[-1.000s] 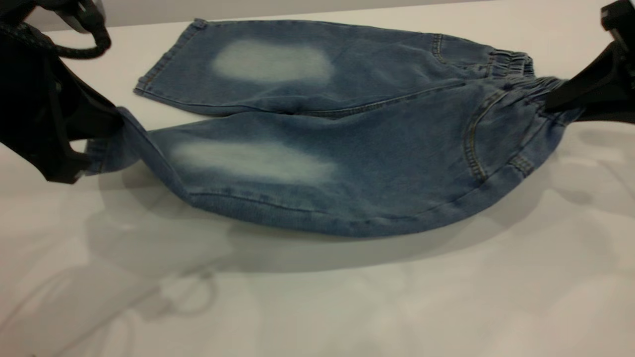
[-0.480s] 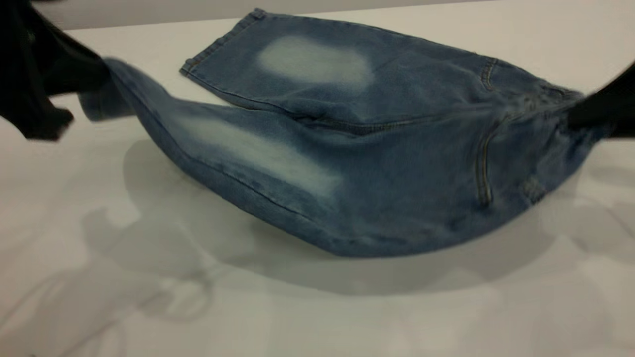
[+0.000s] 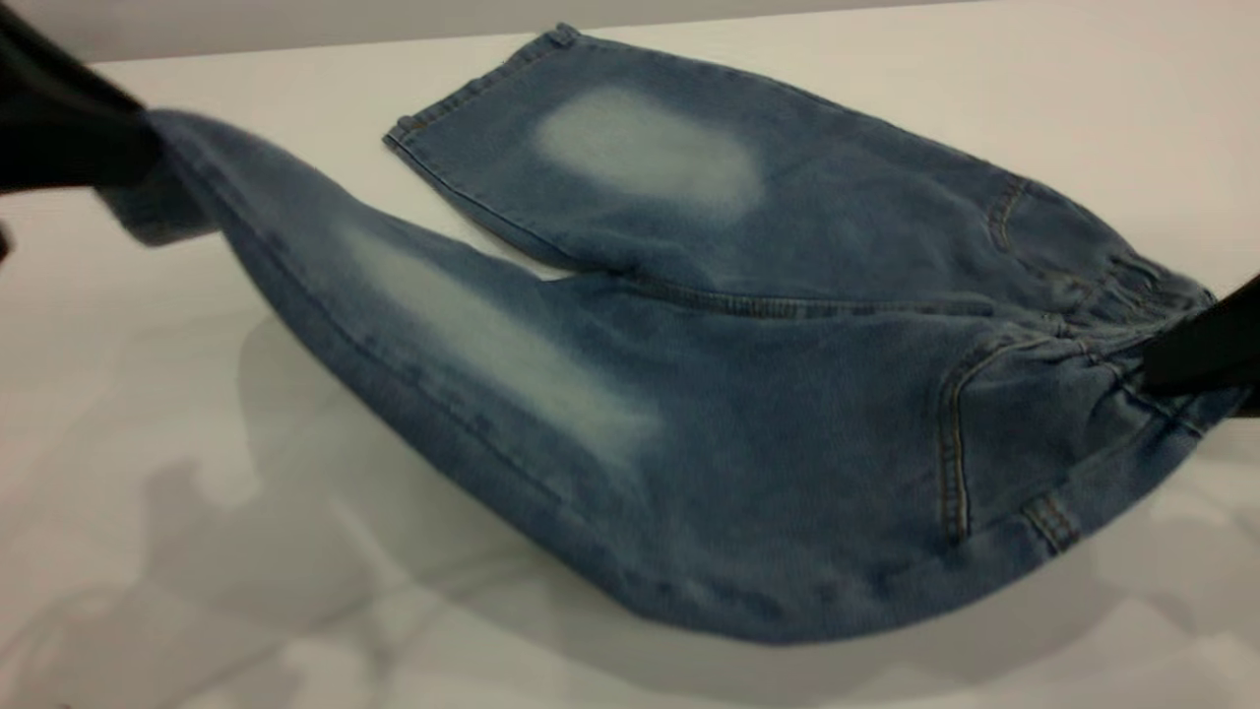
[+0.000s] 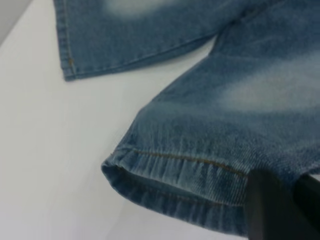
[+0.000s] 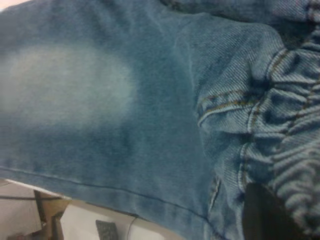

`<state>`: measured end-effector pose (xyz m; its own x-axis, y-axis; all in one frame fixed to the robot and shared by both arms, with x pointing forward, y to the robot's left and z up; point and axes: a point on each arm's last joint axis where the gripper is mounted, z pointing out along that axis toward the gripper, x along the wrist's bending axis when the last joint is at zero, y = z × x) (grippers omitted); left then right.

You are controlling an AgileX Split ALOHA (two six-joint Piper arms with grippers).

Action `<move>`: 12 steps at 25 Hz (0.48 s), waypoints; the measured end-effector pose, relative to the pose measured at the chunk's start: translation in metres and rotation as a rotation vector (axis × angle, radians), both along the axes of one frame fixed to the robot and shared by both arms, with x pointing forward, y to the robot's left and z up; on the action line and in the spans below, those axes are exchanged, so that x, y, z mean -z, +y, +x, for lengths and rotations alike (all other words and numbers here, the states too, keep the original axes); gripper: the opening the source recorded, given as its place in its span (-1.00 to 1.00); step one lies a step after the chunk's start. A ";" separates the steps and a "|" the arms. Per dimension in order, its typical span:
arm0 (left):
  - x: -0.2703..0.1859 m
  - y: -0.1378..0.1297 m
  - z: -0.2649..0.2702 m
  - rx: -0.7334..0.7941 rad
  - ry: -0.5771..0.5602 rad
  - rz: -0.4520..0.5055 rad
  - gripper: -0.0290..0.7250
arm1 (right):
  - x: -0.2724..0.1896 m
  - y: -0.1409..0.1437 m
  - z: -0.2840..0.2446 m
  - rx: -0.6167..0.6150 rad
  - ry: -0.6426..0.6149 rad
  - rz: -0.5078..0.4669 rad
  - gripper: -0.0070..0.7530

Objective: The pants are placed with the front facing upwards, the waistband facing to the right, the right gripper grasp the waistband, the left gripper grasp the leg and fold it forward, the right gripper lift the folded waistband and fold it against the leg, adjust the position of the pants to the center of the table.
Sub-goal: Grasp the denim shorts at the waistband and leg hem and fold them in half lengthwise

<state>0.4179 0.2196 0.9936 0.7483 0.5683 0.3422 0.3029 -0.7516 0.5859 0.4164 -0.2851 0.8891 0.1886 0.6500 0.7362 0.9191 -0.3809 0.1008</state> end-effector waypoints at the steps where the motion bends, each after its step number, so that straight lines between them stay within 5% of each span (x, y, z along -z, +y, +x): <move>1: -0.003 0.002 -0.003 -0.005 0.004 -0.001 -0.68 | -0.001 0.002 -0.005 0.003 0.004 0.008 -0.86; 12: -0.029 0.028 -0.023 -0.147 -0.098 0.089 -0.69 | -0.028 0.013 -0.034 0.035 -0.043 0.034 -0.86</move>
